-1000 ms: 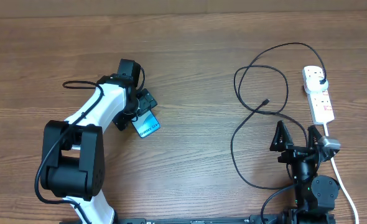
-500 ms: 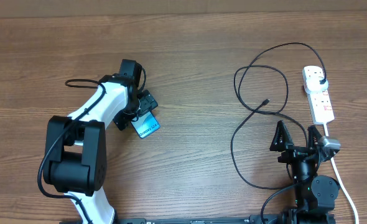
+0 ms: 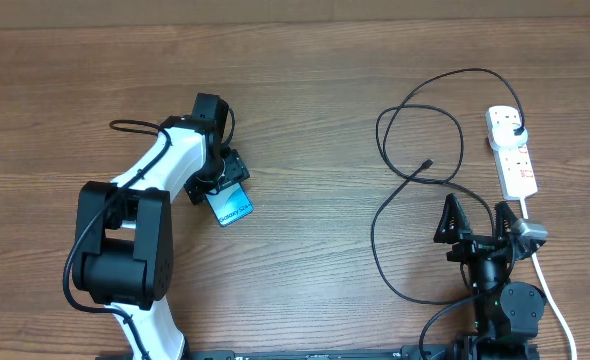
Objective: Plug charger to phone and switch on socket
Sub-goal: 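Close the left gripper on the phone's top edge and lift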
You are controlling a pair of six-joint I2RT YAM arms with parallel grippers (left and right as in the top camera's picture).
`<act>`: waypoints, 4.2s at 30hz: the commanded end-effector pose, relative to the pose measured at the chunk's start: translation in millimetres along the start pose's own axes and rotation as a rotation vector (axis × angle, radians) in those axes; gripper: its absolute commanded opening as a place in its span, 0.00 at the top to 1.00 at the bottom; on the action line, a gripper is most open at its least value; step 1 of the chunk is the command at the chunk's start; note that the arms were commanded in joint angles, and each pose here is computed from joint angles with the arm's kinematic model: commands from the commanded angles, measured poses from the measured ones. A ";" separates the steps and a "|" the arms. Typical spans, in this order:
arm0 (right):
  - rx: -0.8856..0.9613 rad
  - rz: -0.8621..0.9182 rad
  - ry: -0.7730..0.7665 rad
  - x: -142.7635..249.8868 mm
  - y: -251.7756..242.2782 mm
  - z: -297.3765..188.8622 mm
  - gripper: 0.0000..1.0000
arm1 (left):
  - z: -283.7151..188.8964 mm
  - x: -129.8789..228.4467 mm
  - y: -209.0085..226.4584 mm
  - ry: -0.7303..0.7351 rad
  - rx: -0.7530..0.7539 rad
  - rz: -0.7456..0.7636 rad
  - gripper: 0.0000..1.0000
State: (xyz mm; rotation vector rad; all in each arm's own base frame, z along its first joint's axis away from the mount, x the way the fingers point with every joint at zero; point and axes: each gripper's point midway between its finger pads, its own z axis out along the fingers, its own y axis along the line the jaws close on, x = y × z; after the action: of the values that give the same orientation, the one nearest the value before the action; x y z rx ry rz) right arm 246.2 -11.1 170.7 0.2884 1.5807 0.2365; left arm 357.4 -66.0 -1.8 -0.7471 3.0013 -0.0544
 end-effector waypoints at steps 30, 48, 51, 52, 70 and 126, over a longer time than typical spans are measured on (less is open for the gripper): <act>0.007 -0.008 -0.011 0.2 -2.0 -0.1 0.00 | 35.3 17.2 5.0 0.080 -0.018 0.245 0.00; 0.007 -0.008 -0.010 0.3 -2.0 0.0 0.00 | 35.2 18.4 10.9 0.089 -0.039 0.444 0.00; 0.007 -0.008 -0.011 0.2 -2.0 -0.1 0.00 | 35.1 19.5 11.7 0.093 -0.043 0.400 0.00; 0.007 -0.008 -0.010 0.3 -2.0 0.0 0.00 | 35.1 19.5 11.6 0.093 -0.043 0.388 0.00; 0.007 -0.008 -0.011 0.2 -2.0 -0.1 0.00 | 33.4 33.3 13.4 0.155 -0.031 0.344 0.00; 0.007 -0.008 -0.010 0.3 -2.0 0.0 0.00 | -5.5 21.2 -4.3 0.181 -0.019 0.214 0.30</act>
State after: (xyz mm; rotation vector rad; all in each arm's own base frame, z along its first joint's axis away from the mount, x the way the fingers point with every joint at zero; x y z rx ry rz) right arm 246.2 -11.1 170.7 0.2881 1.5808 0.2362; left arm 337.1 -70.3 0.3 -0.3868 3.2168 -0.0108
